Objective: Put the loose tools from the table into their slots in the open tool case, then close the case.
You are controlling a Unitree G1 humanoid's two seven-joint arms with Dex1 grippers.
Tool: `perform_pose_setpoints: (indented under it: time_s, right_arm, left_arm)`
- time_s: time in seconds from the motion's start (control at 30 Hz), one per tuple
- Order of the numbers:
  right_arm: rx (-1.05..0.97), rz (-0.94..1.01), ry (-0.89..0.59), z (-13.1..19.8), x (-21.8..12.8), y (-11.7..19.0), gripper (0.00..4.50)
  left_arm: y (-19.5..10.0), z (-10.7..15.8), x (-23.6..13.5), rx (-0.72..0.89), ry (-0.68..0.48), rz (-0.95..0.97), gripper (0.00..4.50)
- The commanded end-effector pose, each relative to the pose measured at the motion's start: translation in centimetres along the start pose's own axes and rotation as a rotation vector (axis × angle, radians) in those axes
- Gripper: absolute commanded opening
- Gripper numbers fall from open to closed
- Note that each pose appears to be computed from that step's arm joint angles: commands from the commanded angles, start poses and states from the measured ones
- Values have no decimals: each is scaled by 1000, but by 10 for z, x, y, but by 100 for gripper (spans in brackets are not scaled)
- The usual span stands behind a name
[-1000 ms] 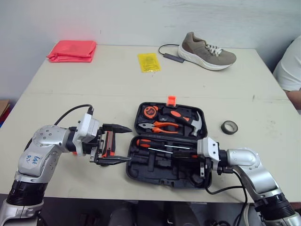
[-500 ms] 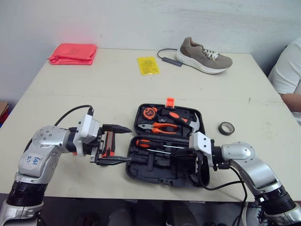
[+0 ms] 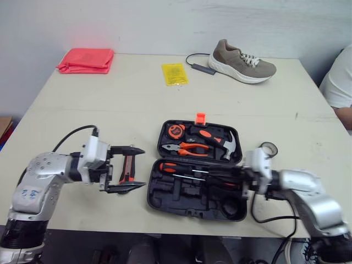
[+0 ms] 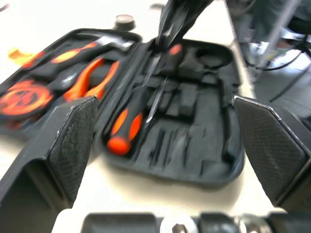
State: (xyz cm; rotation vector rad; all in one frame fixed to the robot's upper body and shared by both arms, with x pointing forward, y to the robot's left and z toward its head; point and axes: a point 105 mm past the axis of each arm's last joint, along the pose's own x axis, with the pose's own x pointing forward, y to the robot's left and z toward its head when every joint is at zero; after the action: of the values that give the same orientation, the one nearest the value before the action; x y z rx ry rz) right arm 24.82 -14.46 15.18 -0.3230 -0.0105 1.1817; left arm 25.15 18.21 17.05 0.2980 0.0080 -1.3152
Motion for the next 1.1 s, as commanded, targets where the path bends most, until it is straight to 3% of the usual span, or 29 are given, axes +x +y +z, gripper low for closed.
perform_pose_setpoints:
  time_s: [0.03, 0.17, 0.3, 0.43, 0.57, 0.83, 0.9, 1.0, 1.1]
  right_arm:
    - [-72, -105, 10, 12, -38, -6, 243]
    - [-133, -204, 81, -2, -89, -12, 446]
    - [-138, -452, 206, -20, -161, -30, 446]
    - [-84, -601, 330, -46, -221, -24, 446]
    - [-54, -633, 410, -68, -250, -8, 446]
    - [-106, -640, 333, -65, -241, -21, 446]
    - [-123, -616, 256, -54, -225, -27, 446]
    - [-145, -491, 123, -34, -186, -26, 446]
    - [-174, -457, -15, -8, -154, -31, 446]
  left_arm:
    - [17, -2, -47, 26, 50, 202, 450]
    - [20, -22, -102, -21, 119, 412, 450]
    - [17, -45, -171, -82, 210, 684, 450]
    - [4, -65, -226, -151, 304, 874, 450]
    - [-8, -73, -258, -181, 350, 995, 450]
    - [0, -72, -247, -236, 299, 998, 450]
    - [5, -68, -232, -244, 272, 956, 450]
    - [25, -38, -193, -209, 136, 910, 450]
    - [28, -24, -147, -240, 157, 825, 450]
